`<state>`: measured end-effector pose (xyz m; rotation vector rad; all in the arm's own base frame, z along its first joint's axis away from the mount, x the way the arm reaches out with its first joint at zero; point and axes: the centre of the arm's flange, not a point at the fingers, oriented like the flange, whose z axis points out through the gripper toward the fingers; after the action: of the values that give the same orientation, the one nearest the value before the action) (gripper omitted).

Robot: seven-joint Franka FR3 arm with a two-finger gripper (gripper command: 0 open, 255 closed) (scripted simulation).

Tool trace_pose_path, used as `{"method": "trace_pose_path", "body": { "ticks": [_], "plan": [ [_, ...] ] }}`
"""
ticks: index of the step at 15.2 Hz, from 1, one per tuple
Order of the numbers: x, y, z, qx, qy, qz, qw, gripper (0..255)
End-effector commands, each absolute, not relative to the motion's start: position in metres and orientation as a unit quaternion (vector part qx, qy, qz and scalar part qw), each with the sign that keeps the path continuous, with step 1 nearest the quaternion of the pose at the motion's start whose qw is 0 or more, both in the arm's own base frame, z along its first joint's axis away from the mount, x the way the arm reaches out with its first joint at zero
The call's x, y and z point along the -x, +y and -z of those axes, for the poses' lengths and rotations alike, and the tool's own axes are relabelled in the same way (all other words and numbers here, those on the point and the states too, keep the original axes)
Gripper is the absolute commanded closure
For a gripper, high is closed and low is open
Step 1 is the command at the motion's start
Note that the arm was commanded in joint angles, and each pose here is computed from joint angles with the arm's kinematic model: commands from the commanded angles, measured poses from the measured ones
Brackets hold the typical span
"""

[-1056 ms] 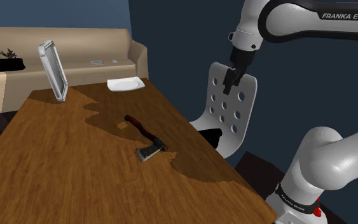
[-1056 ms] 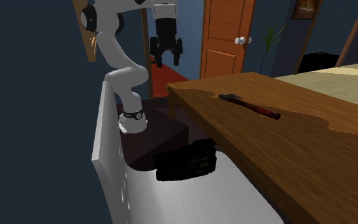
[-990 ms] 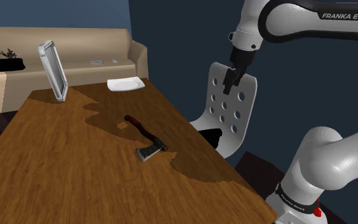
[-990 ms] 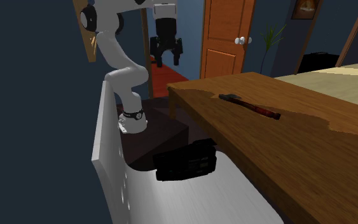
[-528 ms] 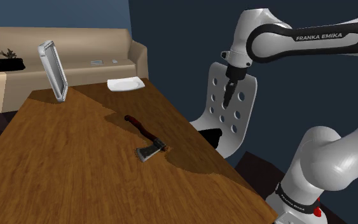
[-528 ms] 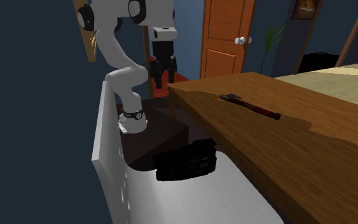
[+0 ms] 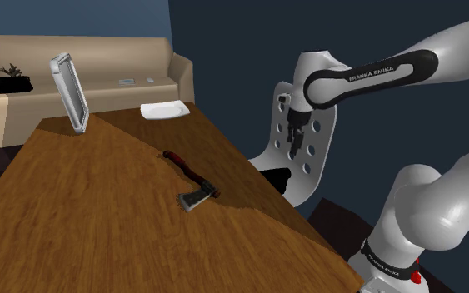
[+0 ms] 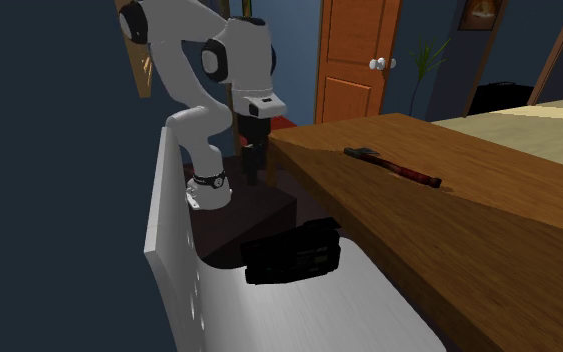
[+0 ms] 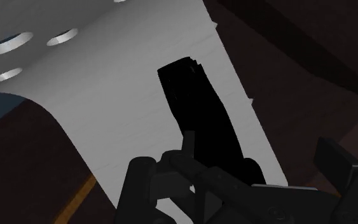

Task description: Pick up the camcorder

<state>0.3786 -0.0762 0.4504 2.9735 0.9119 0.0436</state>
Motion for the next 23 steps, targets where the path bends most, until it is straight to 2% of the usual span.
{"method": "trace_pose_path", "body": {
  "ticks": [1,10,20,21,23],
  "plan": [
    [-0.390,-0.086,-0.427,-0.943,0.334,-0.007,0.012,0],
    [-0.440,-0.116,-0.319,-0.868,0.497,0.027,-0.006,0],
    [-0.441,-0.117,-0.276,-0.866,0.500,0.028,-0.007,0],
    [-0.441,-0.117,-0.276,-0.866,0.500,0.028,-0.007,255],
    [-0.441,-0.116,-0.276,-0.866,0.500,0.028,-0.007,255]
  ]
}}
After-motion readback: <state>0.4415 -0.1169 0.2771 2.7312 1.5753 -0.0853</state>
